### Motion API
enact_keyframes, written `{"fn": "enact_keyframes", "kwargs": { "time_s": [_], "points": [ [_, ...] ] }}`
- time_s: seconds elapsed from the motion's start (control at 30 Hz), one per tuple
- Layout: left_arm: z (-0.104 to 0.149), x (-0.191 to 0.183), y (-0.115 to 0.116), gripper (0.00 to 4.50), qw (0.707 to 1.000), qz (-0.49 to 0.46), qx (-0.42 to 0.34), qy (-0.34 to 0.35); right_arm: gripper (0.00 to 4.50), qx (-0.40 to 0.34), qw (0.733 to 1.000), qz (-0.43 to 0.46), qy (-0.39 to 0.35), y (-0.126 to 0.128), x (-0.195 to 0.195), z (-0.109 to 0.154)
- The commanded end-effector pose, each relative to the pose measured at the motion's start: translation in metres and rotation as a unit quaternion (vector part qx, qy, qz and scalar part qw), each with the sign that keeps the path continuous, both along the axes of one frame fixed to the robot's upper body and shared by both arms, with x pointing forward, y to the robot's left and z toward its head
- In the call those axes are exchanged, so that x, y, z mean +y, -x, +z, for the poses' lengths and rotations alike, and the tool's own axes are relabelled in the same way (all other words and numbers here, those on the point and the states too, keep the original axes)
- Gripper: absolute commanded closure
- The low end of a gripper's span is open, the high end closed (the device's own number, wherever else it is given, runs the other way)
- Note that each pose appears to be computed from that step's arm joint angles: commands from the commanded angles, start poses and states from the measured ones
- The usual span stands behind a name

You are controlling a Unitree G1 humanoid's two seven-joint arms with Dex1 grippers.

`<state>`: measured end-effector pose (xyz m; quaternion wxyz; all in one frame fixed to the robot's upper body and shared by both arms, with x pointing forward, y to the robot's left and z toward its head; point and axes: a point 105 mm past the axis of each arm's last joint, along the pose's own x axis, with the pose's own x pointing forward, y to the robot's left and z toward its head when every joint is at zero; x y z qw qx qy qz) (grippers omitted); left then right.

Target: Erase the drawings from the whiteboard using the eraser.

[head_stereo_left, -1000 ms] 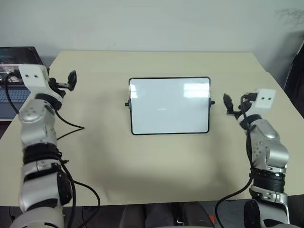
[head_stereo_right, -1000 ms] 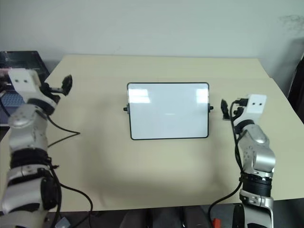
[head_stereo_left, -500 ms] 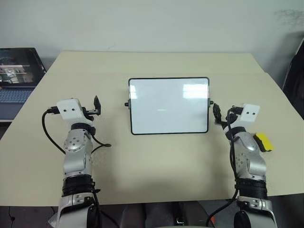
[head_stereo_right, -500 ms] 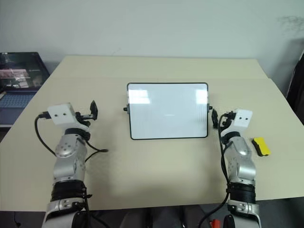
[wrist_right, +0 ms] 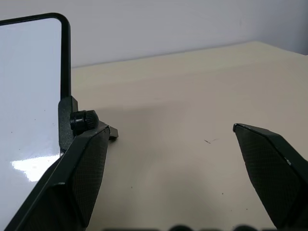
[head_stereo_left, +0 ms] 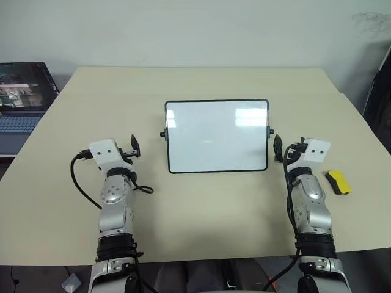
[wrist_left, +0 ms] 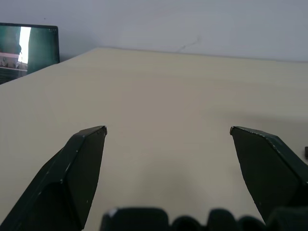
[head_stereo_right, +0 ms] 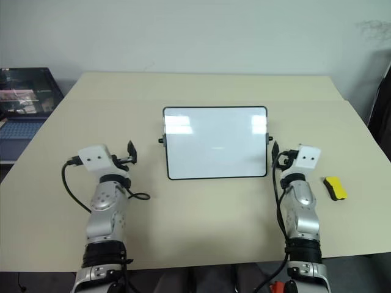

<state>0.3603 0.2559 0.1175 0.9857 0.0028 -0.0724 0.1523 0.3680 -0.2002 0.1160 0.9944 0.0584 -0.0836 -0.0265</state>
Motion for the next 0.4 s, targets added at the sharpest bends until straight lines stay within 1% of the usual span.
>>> {"fn": "enact_keyframes", "kwargs": {
  "time_s": [0.03, 0.27, 0.4],
  "points": [
    [0.017, -0.010, -0.001, 0.00, 0.999, -0.015, -0.025, -0.014, 0.02, -0.021, 1.000, 0.000, 0.014, 0.001, -0.001, 0.008],
    [0.014, -0.012, -0.001, 0.00, 1.000, -0.013, -0.021, -0.009, 0.02, -0.015, 1.000, -0.004, 0.013, 0.001, -0.005, 0.004],
    [0.005, -0.017, -0.001, 0.00, 1.000, -0.021, 0.005, 0.003, 0.02, -0.005, 1.000, -0.003, 0.009, 0.003, -0.005, -0.002]
  ]
}}
